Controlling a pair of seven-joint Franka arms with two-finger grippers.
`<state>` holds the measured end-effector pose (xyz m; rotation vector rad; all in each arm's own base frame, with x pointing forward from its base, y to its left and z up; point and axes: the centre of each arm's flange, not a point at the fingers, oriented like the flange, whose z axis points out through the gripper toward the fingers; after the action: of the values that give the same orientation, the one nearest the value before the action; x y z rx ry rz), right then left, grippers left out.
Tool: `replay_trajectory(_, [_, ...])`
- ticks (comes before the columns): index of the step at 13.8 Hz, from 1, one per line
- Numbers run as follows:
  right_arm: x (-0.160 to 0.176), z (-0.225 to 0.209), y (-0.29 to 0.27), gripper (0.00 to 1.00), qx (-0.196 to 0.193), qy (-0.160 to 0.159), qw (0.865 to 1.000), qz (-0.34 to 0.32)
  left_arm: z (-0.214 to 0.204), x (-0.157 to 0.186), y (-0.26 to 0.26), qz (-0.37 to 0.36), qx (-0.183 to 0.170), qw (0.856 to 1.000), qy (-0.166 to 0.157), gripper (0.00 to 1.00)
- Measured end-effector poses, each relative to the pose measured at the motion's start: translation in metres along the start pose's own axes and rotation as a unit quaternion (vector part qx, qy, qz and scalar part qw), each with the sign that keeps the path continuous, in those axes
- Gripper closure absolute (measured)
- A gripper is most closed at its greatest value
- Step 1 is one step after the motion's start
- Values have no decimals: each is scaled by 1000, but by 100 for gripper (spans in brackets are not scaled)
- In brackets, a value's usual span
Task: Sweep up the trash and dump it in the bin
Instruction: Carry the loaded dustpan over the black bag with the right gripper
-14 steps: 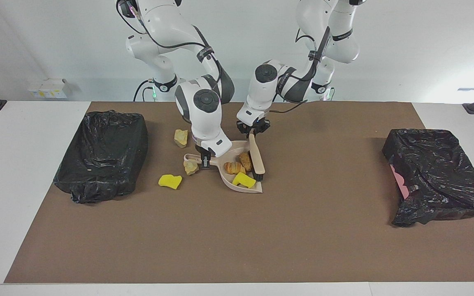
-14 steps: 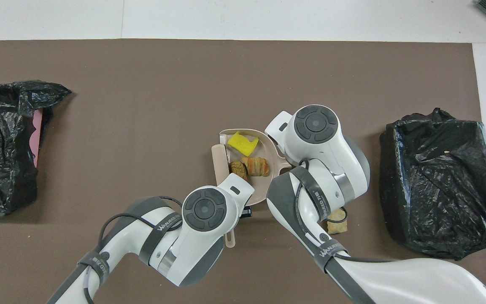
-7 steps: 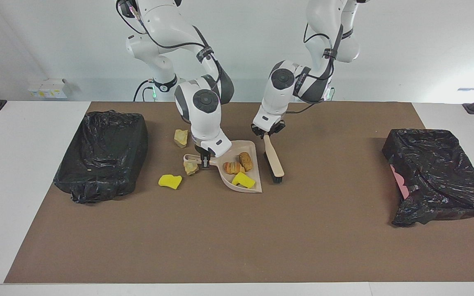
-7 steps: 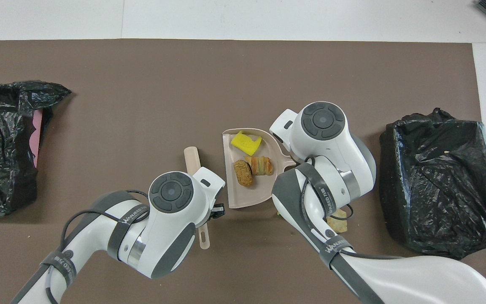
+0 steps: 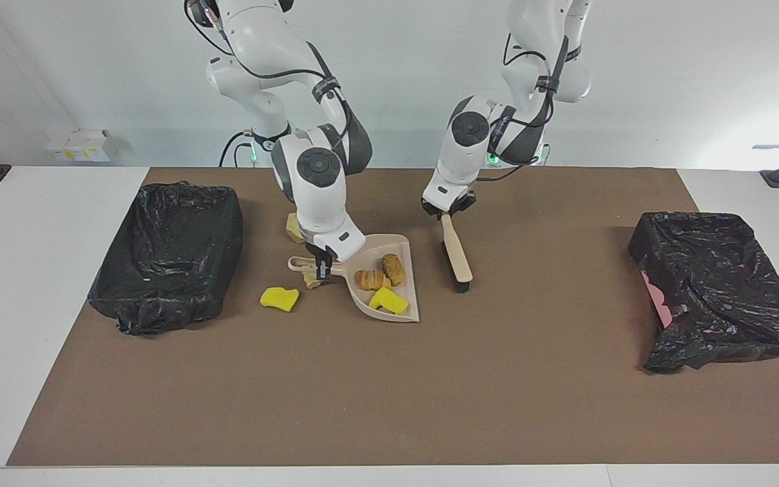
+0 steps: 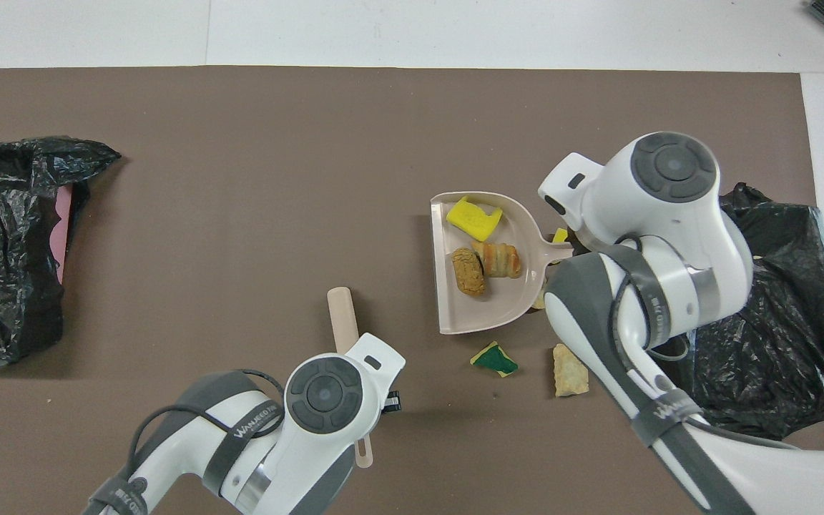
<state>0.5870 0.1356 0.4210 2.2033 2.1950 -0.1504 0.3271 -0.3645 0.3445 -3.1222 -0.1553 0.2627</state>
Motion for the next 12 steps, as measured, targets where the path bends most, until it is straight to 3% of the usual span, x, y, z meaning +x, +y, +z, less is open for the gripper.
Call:
replay_trajectory(3, [-64,-28,-5,69,4,1,1000,18,15,-43,14,-4,-3,1000,12,74])
replay_trajectory(7, [-155,-63,-24,69,7,3,999,34,25,-56,16,-5,-1,1000,14,73])
replay_trajectory(9, [-196,-80,-39,69,11,5,999,39,23,-51,14,-10,-5,1000,15,56])
replay_trajectory(12, [-269,-93,-68,69,19,9,999,38,3,-21,7,-41,-25,999,24,20])
